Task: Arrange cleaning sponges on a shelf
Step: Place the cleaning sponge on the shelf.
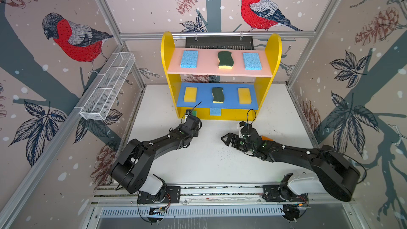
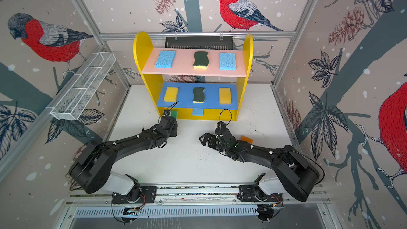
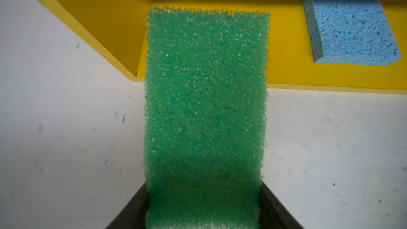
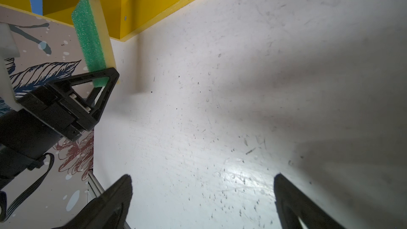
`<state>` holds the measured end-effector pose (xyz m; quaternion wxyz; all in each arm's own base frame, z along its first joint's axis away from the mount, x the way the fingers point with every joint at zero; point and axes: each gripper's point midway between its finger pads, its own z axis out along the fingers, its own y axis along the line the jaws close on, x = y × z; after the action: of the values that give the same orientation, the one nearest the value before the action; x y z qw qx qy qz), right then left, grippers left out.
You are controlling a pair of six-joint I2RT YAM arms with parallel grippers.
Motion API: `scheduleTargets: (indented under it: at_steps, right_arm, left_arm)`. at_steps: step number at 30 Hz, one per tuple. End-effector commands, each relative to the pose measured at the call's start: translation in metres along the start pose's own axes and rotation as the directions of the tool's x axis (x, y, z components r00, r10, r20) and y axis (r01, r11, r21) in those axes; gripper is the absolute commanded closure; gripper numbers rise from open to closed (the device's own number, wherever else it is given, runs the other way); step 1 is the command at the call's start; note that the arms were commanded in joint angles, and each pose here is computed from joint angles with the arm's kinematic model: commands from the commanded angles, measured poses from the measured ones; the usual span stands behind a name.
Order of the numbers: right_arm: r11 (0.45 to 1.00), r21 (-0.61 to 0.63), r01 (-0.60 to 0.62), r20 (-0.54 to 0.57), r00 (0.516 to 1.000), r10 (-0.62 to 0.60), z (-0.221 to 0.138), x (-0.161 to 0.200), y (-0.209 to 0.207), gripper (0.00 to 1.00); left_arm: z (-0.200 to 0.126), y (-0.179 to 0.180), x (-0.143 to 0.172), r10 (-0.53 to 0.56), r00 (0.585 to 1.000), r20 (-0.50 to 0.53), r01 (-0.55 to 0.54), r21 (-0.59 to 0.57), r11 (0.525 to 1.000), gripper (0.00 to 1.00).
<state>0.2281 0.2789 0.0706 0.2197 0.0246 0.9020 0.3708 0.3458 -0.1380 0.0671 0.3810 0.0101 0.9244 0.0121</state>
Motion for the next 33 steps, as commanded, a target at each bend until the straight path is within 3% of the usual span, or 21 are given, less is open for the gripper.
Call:
scheduleTargets:
  at_steps: [1,33]
  right_arm:
    - [0.999,-0.023,0.024,0.006,1.0,-0.024,0.001,-0.002,0.005,0.0]
    - [0.998,-0.033,0.044,-0.016,0.999,-0.045,0.007,0.002,0.009,0.01]
  left_arm:
    - [0.004,0.0,-0.012,0.006,0.999,0.035,-0.005,-0.014,1.0,0.36]
    - [0.023,0.008,-0.033,0.027,0.998,0.062,-0.023,-0.055,0.998,0.36]
